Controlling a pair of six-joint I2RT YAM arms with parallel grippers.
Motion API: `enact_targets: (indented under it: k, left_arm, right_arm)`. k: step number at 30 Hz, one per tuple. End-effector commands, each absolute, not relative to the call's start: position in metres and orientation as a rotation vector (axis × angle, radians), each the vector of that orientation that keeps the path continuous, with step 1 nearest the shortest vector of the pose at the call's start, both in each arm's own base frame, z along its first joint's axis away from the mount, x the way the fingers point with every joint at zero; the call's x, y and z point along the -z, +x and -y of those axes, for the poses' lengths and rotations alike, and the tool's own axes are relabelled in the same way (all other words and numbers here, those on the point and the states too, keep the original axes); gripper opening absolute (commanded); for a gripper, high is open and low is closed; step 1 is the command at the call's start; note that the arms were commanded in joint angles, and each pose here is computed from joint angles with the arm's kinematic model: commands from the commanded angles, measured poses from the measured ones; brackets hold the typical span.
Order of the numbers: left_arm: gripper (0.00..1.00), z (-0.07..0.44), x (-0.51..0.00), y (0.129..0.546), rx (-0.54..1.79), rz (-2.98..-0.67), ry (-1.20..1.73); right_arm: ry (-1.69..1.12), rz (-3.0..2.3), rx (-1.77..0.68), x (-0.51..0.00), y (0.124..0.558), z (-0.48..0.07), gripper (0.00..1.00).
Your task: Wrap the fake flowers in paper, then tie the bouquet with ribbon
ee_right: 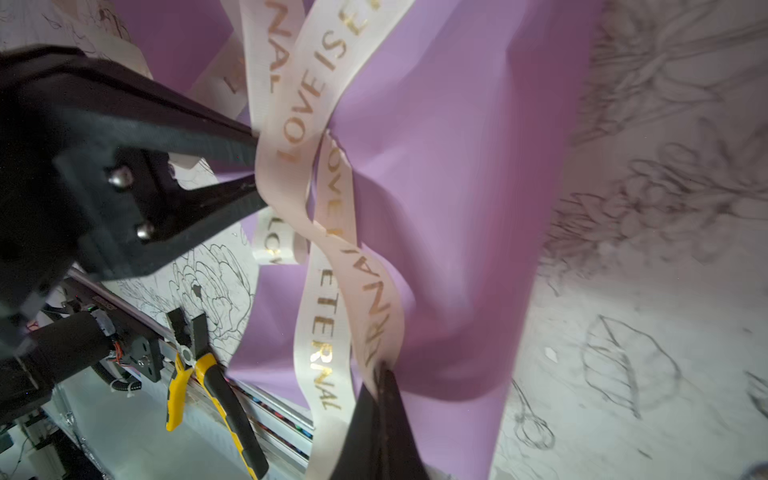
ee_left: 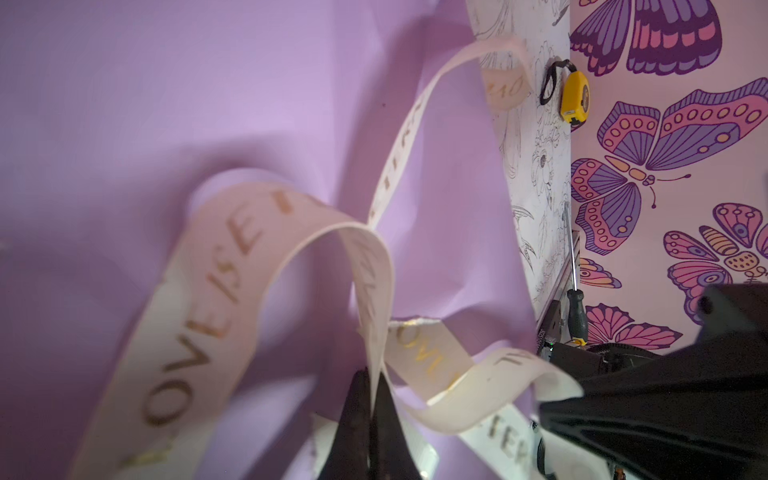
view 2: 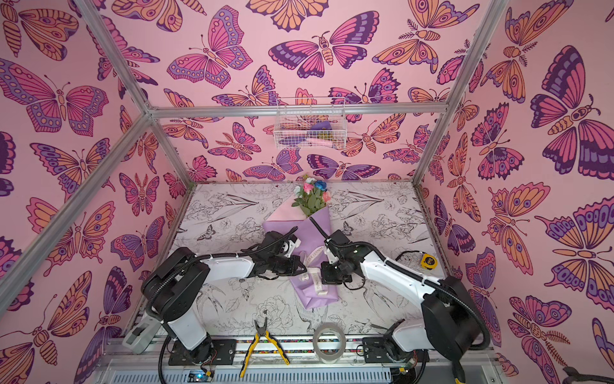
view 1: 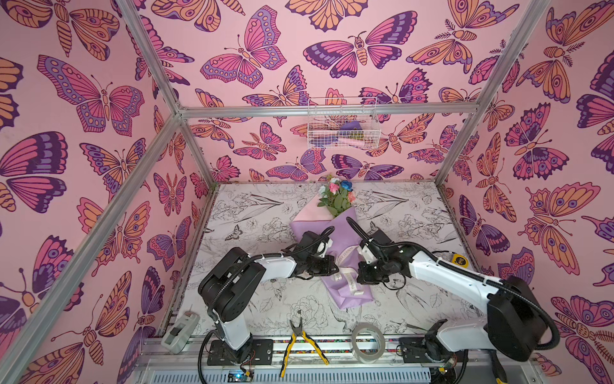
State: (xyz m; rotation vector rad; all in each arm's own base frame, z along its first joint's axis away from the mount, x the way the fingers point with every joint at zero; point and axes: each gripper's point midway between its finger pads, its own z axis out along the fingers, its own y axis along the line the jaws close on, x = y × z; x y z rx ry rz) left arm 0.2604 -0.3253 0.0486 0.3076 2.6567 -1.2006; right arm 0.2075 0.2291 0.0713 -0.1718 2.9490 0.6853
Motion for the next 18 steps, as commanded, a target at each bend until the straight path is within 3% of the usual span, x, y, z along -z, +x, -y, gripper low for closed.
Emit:
enact_targets:
  k: [1,12,18]
  left_arm:
    - [0.0,0.332,-0.067,0.268,1.246,-2.6,0.314]
    - [0.0,0.329,-0.051,0.268,1.207,-2.644,0.273]
    - [0.0,0.324,-0.045,0.27,1.183,-2.664,0.234]
  right_arm:
    - [-0.094,-2.969,-0.689,-0.047,0.213,-0.235,0.0]
    - [0.018,-3.086,-0.474,0.006,0.204,-0.209,0.0]
    - [-0.115,-2.963,-0.507,-0.053,0.224,-0.218,0.0]
